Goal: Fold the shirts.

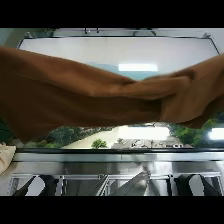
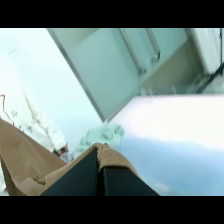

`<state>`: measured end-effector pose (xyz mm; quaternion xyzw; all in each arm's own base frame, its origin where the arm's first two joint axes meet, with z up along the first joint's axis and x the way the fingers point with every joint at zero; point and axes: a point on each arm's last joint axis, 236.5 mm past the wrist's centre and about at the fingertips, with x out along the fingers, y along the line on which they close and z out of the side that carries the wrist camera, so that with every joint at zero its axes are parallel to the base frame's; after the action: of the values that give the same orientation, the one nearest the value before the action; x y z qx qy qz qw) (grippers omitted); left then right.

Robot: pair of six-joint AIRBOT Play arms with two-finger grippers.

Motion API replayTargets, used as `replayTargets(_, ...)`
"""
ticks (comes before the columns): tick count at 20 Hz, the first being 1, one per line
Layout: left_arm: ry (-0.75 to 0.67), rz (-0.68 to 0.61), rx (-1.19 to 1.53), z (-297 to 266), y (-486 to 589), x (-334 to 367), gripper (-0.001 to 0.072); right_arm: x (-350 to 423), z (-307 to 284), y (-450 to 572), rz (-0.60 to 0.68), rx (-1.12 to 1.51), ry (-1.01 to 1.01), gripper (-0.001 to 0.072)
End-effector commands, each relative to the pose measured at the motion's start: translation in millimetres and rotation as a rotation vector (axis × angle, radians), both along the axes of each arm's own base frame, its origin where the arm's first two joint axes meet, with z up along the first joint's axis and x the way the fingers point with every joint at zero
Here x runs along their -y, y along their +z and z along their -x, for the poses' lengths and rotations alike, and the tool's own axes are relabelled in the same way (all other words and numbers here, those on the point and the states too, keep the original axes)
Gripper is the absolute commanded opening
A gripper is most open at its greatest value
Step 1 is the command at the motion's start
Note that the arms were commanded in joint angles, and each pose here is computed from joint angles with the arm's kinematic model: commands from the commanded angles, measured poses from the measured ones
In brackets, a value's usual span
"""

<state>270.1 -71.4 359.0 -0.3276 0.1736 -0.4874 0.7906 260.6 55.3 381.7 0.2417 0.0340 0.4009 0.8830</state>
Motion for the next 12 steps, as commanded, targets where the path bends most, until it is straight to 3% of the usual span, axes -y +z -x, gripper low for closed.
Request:
replayTargets(1,-0.027,0.192,0.116,22,43,-19,0.0027,-1,18,49,-0.052,0.184,-0.065,0.0021)
replayTargets(5,-0.150,0.380,0.134,25,54,-29,0.0014,7,29,78,-0.097,0.350,-0.054,0.0021)
replayTargets(7,-0.136,0.332,0.129,24,53,-27,0.0014,8,38,90,-0.088,0.427,-0.064,0.0021)
replayTargets(12,-0.098,0.236,0.142,30,51,-18,0.0017,7,20,67,0.087,0.333,-0.151,0.0021)
